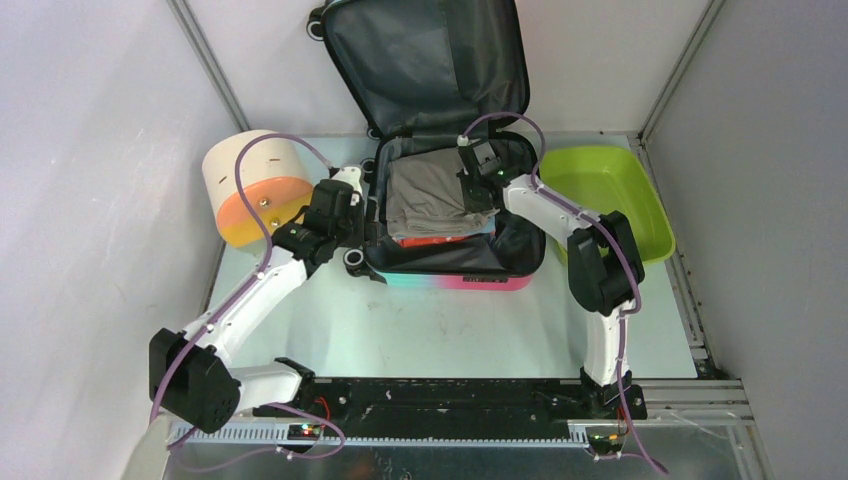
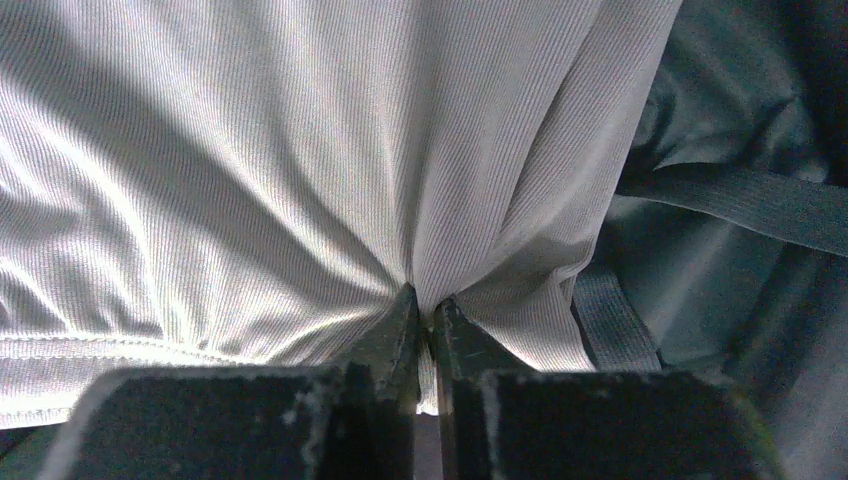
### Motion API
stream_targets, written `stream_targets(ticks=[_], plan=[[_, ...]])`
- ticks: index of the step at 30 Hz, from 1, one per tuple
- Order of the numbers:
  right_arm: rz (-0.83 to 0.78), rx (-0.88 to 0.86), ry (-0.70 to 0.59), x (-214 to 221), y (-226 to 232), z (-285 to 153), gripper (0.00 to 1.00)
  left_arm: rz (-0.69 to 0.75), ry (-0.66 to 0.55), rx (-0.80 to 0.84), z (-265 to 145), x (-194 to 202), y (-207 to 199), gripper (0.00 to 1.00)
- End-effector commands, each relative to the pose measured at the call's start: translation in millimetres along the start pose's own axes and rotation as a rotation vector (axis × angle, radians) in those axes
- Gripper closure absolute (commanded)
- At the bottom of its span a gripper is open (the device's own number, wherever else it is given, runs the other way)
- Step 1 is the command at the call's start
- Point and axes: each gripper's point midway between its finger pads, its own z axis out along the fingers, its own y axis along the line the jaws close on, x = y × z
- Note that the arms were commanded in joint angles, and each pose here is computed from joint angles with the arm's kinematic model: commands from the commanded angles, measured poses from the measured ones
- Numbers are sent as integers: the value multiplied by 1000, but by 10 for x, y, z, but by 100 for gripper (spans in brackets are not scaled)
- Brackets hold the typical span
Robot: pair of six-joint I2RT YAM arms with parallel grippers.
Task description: Open, take out, and arrange the luggage
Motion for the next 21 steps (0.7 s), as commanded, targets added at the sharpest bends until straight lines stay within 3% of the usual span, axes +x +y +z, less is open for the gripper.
stream_targets(ticks=[1, 2, 16, 21], plan=[[-25, 10, -28, -89, -15, -2, 96, -24, -64, 0, -77, -167, -23, 25], [-28, 7, -32, -104, -14, -19, 100, -20, -66, 0, -84, -170, -19, 25], [-91, -52, -92, -225, -136, -496, 100, 19, -95, -8, -81, -554, -85, 25], [-92, -33, -70, -108, -330, -508, 100, 4, -114, 8, -53, -763, -168, 19]])
